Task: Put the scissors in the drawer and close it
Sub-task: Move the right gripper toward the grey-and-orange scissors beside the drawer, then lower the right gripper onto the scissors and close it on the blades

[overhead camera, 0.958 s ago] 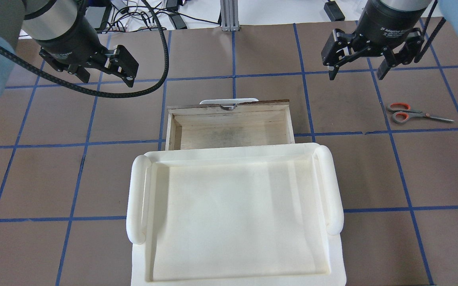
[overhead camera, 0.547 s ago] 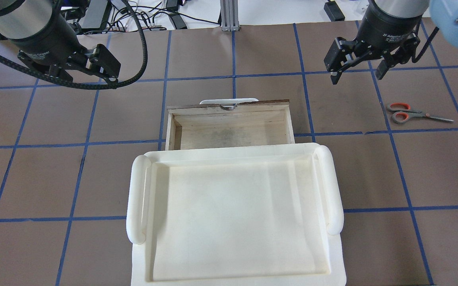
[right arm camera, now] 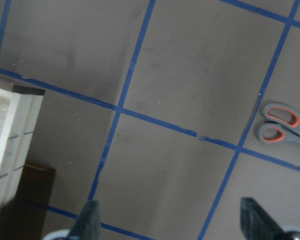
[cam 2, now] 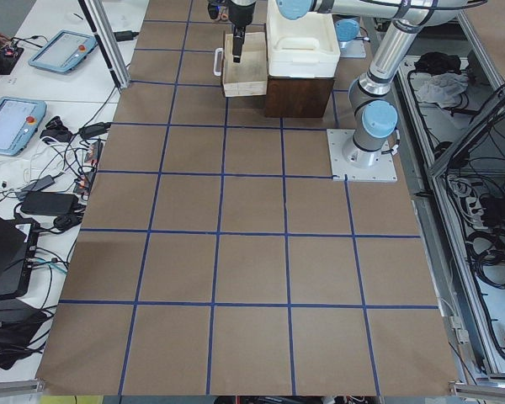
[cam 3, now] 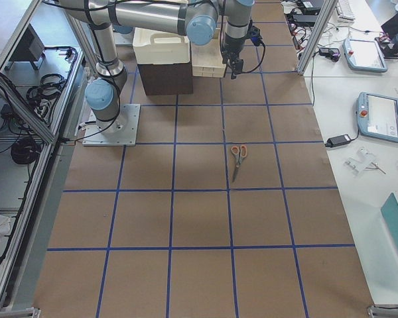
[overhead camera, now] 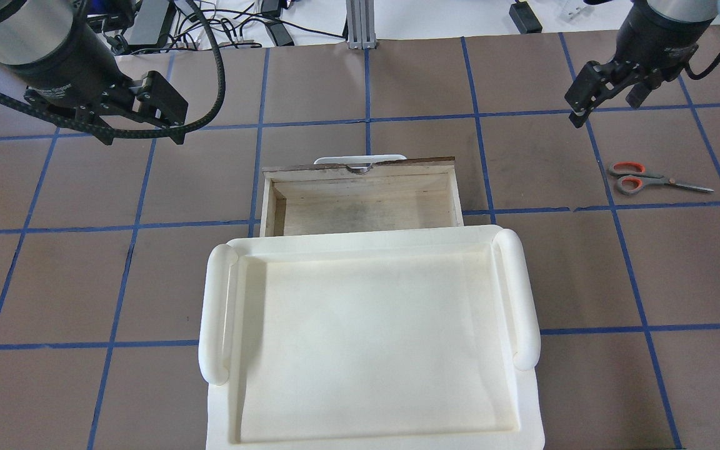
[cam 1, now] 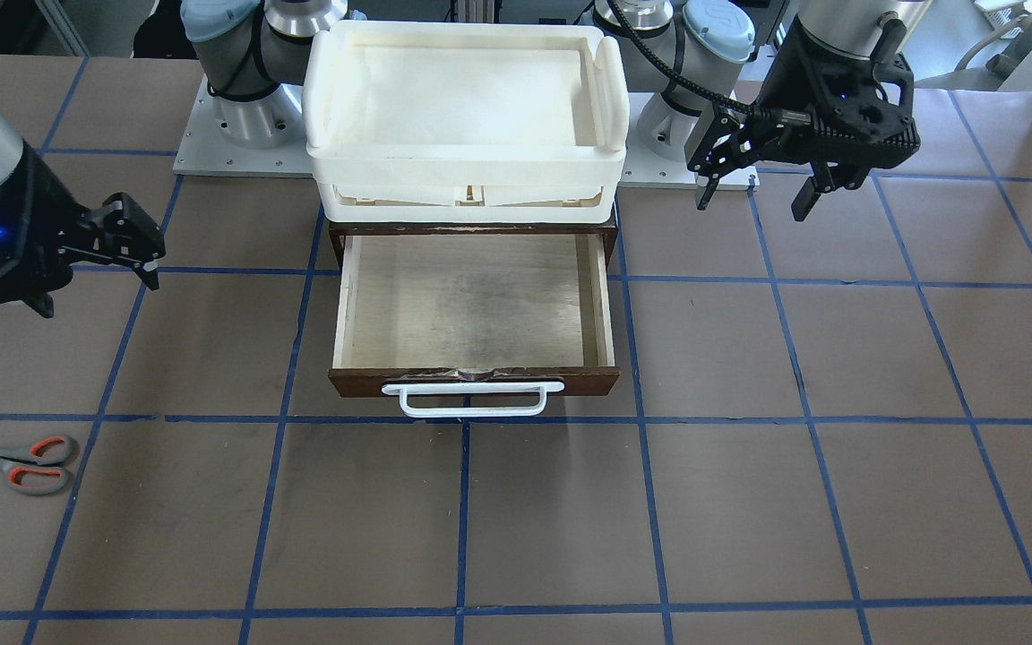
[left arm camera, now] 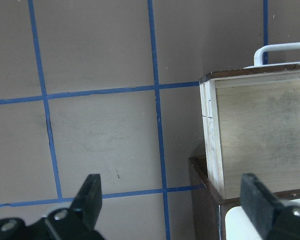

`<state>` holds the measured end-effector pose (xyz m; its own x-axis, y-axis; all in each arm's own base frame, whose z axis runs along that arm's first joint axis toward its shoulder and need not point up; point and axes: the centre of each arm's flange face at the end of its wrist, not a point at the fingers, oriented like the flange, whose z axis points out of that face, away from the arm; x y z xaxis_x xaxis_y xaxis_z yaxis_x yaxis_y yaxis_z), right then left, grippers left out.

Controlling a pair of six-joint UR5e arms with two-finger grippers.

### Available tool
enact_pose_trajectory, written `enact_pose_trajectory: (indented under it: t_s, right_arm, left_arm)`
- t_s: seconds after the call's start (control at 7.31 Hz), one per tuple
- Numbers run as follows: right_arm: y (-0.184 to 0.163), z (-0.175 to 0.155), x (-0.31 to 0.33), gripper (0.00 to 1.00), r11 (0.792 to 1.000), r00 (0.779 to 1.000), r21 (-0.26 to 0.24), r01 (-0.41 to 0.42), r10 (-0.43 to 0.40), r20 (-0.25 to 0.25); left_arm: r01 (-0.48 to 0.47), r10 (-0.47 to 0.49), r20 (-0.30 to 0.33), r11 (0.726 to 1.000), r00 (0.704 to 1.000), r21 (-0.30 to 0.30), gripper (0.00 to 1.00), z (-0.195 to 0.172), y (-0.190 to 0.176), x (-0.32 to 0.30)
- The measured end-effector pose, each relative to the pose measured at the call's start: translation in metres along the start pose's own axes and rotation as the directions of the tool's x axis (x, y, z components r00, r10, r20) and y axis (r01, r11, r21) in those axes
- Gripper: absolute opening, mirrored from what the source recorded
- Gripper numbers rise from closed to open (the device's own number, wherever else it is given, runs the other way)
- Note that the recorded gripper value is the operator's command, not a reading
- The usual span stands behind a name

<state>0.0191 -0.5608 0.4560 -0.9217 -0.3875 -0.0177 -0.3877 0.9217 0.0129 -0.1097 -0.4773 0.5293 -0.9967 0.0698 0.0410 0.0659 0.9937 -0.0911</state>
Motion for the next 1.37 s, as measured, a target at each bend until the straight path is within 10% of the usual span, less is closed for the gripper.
enact_pose_trajectory:
  t_s: [0.27,0.55,1.37]
  right_arm:
    - [0.006,0.037,0.069,1.0,0.978,0.978,-0.009,0.208,-0.208,-0.004]
    - [0.019,0.09,0.135,1.0,0.913,0.913,-0.011,0.408,-0.408,0.002]
    - [0.035,0.245,0.245,1.0,0.417,0.416,-0.009,0.909,-0.908,-0.057]
  left_arm:
    - [0.001,-0.001,0.003,1.0,1.0,-0.019,1.0,0.0,0.003,0.0]
    - [0.002,-0.002,0.003,1.0,1.0,-0.029,1.0,0.0,0.006,0.0]
    - [0.0,0.0,-0.006,0.998,1.0,-0.057,1.0,0.002,0.01,0.001]
